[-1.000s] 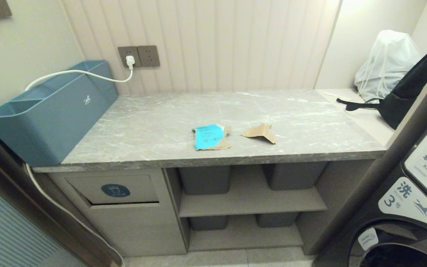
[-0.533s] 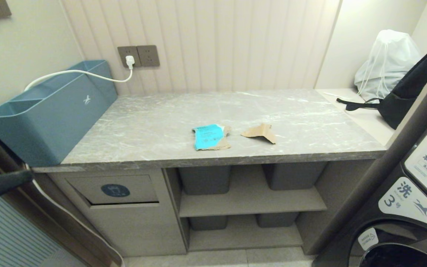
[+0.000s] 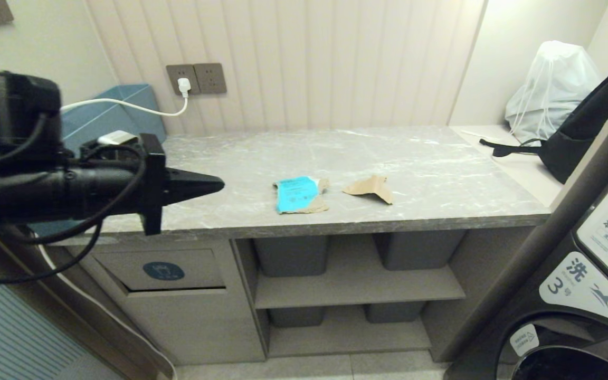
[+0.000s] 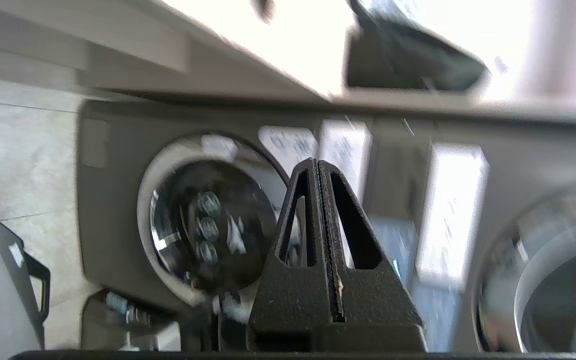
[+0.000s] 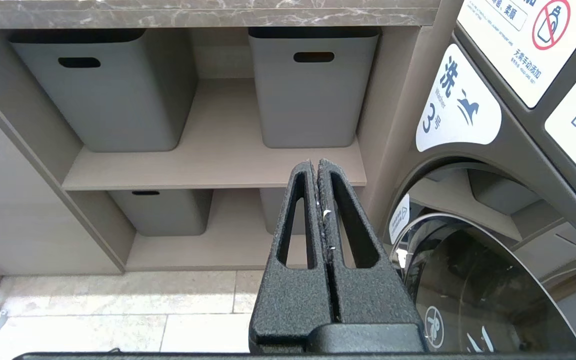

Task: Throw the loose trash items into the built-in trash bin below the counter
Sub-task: Pick up the garbage

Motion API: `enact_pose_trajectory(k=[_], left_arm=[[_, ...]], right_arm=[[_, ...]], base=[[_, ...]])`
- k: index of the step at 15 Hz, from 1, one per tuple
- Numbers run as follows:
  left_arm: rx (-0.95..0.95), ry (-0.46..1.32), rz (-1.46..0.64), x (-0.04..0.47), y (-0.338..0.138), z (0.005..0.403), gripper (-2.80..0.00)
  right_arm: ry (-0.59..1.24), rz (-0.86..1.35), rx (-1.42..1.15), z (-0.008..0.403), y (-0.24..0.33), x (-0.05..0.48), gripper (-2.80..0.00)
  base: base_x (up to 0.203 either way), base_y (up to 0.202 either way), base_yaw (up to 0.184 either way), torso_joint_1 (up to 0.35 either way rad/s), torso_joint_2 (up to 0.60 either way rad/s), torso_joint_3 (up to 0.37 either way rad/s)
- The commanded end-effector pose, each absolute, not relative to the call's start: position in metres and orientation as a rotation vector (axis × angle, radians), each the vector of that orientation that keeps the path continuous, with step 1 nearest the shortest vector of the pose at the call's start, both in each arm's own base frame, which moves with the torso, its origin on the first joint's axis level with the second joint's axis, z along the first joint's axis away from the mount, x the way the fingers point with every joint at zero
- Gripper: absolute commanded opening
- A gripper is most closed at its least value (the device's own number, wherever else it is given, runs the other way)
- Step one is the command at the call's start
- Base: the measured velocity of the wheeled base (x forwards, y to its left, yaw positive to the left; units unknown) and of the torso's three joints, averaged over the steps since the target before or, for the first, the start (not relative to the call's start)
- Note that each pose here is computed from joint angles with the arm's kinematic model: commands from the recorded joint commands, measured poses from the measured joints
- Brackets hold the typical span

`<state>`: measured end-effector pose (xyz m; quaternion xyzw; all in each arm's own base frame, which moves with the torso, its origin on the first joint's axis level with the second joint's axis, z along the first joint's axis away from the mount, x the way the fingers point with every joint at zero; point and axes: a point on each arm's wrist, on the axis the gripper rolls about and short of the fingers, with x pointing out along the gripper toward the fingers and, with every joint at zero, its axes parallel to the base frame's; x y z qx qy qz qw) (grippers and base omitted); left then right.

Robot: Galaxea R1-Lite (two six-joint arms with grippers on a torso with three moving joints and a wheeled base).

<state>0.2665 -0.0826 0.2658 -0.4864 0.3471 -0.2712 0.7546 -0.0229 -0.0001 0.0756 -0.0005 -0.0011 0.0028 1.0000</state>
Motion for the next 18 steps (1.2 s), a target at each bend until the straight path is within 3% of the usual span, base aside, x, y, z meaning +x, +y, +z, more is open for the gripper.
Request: enact_pose_trajectory(k=[1,3,4,9,14,18], left_arm=[[-1.078,0.858,-0.498,0.32,-0.097,0.22,-2.8],[-1.045,0.8,-0.45,0.356,-0.105,0.196,-2.8],[-1.019,0.766,-0.45,0.369,-0.108,0.189,0.0],[-0.843,0.688,-0.508,0.415,-0.128,0.164,0.0],[-0.826,0.595,-0.517,0.45,-0.141,0.165,0.0],[-0.82,0.613,-0.541,0.45,-0.156,0.16,0.0]], right_arm=[[-0.003,0.006,-0.002,0.076,0.0,-0.023,-2.8],[-0.003,0.006,-0.002,0.076,0.0,-0.023,-2.8],[-0.003,0.006,0.0,0.076,0.0,-0.023,-2.8],[-0.003,0.006,0.0,0.076,0.0,-0.023,-2.8],[-0.003,0.006,0.0,0.076,0.0,-0.023,-2.8],[-0.003,0.006,0.0,0.076,0.0,-0.023,-2.8]], base=[[0.0,0.0,0.0,0.0,0.0,0.0],[0.0,0.0,0.0,0.0,0.0,0.0],[0.0,0.0,0.0,0.0,0.0,0.0],[0.0,0.0,0.0,0.0,0.0,0.0],[0.0,0.0,0.0,0.0,0.0,0.0],[0.0,0.0,0.0,0.0,0.0,0.0]])
